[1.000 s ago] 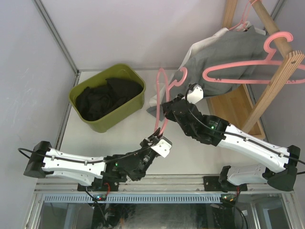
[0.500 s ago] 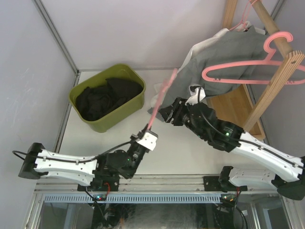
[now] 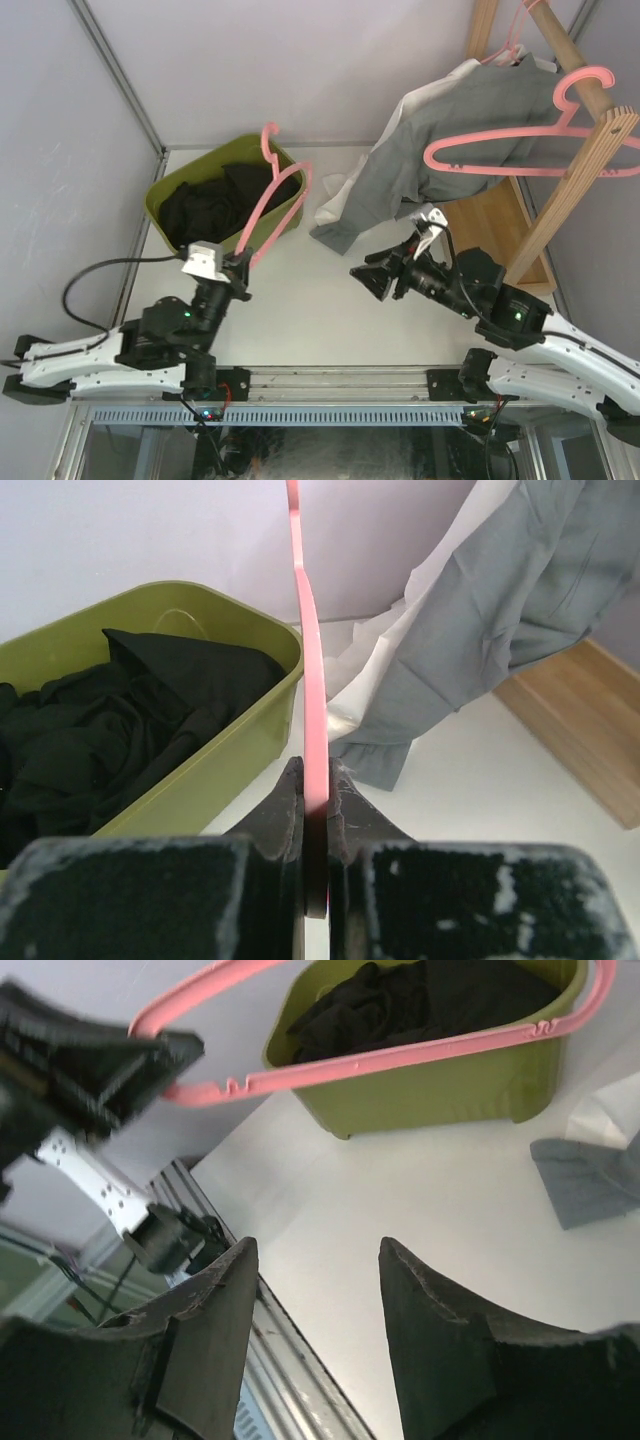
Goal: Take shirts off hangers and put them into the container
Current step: Place the hanger at the clothesline.
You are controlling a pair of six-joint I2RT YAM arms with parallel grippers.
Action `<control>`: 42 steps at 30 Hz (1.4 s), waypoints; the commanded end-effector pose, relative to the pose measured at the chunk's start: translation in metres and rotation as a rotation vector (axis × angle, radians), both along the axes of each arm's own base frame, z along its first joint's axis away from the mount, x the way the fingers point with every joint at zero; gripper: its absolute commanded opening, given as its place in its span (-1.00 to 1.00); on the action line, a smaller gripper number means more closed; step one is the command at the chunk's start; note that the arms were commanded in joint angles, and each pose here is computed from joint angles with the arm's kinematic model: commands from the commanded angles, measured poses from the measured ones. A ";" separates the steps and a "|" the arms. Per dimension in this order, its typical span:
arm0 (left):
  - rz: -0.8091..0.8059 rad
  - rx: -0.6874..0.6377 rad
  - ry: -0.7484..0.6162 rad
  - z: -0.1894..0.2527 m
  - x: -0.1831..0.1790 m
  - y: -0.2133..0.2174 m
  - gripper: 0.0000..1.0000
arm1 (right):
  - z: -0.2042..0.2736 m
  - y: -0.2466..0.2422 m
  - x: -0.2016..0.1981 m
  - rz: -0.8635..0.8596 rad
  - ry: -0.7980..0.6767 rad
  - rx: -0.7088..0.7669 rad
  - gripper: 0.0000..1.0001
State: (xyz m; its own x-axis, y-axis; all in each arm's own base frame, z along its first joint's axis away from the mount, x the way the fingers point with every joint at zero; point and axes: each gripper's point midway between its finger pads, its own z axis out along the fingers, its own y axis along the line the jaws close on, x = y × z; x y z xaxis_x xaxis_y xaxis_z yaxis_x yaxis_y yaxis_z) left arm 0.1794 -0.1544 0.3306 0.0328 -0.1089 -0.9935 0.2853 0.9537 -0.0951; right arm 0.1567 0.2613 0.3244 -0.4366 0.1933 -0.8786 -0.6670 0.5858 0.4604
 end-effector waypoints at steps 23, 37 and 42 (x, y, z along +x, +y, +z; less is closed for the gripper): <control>-0.662 -0.037 0.052 0.097 -0.077 -0.011 -0.99 | -0.012 -0.054 -0.040 0.120 -0.347 -0.020 0.04; -0.808 -0.041 0.026 0.107 -0.075 -0.068 -1.00 | 0.001 -0.060 -0.049 0.139 -0.393 0.029 0.04; -0.904 -0.080 -0.040 0.127 -0.077 -0.086 -1.00 | 0.000 -0.064 -0.052 0.139 -0.388 0.030 0.04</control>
State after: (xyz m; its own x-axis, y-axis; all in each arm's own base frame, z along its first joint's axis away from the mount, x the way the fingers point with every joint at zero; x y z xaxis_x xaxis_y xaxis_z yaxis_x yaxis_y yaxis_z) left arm 0.1185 -0.2219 0.4098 -0.1264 -0.0360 -0.9913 0.8473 0.5158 -0.1267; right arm 0.1077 0.2009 0.3146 -0.1279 0.1598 -0.9788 -0.8578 0.4776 0.1901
